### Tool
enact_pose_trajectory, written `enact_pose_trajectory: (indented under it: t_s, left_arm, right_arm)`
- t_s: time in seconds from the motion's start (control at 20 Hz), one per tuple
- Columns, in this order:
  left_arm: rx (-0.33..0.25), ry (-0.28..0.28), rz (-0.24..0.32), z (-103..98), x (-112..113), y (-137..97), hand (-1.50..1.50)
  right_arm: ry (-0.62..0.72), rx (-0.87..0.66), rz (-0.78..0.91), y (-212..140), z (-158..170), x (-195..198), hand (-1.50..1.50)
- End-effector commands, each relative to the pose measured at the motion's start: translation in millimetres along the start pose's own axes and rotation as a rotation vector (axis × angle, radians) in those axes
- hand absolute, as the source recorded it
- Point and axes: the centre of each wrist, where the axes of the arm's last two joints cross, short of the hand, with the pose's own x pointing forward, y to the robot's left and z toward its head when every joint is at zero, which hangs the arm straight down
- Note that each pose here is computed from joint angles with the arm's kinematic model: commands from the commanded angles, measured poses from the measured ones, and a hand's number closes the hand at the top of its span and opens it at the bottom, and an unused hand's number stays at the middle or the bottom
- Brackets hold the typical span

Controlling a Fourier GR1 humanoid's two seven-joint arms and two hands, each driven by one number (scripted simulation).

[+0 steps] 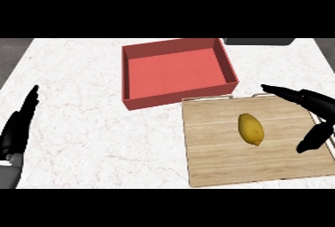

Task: Pick the lemon from the tray and place it in the cardboard box

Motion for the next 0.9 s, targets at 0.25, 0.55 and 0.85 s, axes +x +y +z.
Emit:
enact_pose_trajectory:
  t_s: [0.25, 0.55, 0.85]
  left_arm:
    - [0.023, 0.004, -0.012, 7.0, -15.0, -1.8, 0.00]
    - [-0.001, 0.003, -0.014, 10.3, 3.6, 13.2, 0.00]
    - [-0.003, 0.000, 0.002, 1.0, -16.8, 0.9, 0.00]
  right_arm:
    - [0.045, 0.135, 0.047, 23.2, -56.2, 23.6, -1.50]
    - [0.047, 0.155, 0.060, 37.2, -64.0, 20.6, -1.50]
    - [0.030, 0.158, 0.033, 16.5, -74.8, 19.4, -1.50]
